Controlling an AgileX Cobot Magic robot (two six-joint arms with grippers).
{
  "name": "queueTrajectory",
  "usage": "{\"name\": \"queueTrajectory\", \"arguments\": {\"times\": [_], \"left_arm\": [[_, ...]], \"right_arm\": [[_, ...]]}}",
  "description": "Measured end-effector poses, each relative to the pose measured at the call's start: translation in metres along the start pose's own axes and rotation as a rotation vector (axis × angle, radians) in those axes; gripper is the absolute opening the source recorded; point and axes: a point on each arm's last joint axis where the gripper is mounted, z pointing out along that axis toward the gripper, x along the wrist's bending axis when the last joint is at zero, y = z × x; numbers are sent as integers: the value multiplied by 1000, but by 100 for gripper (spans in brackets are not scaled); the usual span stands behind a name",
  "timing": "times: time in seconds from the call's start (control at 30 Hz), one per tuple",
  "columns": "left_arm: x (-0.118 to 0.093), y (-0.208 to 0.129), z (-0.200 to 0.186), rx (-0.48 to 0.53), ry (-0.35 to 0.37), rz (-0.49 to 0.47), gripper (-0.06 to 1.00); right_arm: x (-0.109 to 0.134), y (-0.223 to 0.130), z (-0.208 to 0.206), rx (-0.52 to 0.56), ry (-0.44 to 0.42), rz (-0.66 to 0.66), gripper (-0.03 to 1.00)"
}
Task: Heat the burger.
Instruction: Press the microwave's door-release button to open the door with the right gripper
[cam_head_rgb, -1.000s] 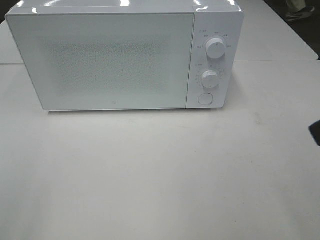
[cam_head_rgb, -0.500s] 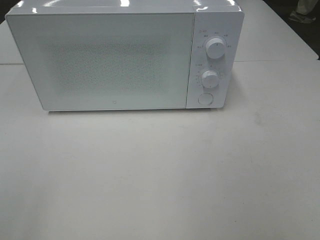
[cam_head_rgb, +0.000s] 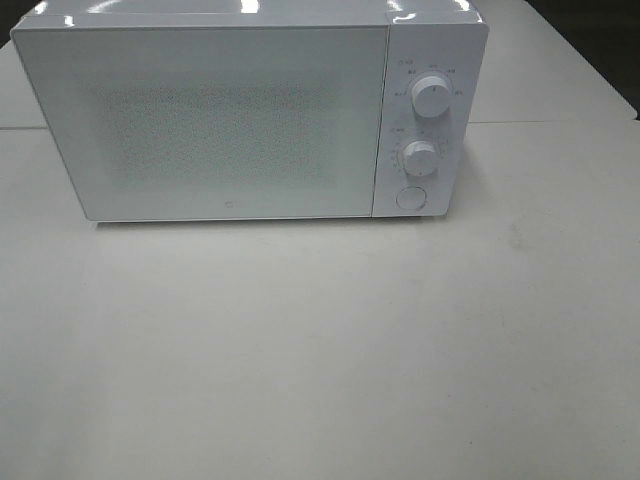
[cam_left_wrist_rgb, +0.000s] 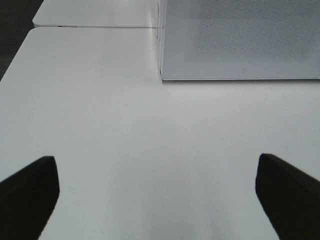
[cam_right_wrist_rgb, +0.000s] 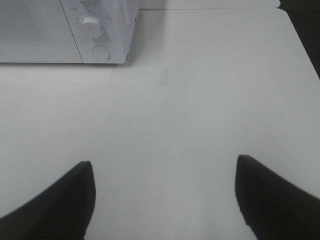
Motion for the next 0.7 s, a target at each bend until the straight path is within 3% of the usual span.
{"name": "queueTrajectory", "arguments": {"times": [0.7], "left_arm": [[0,0,0,0,0,0,99]], "right_arm": [[0,-9,9,-53,7,0,75]]}}
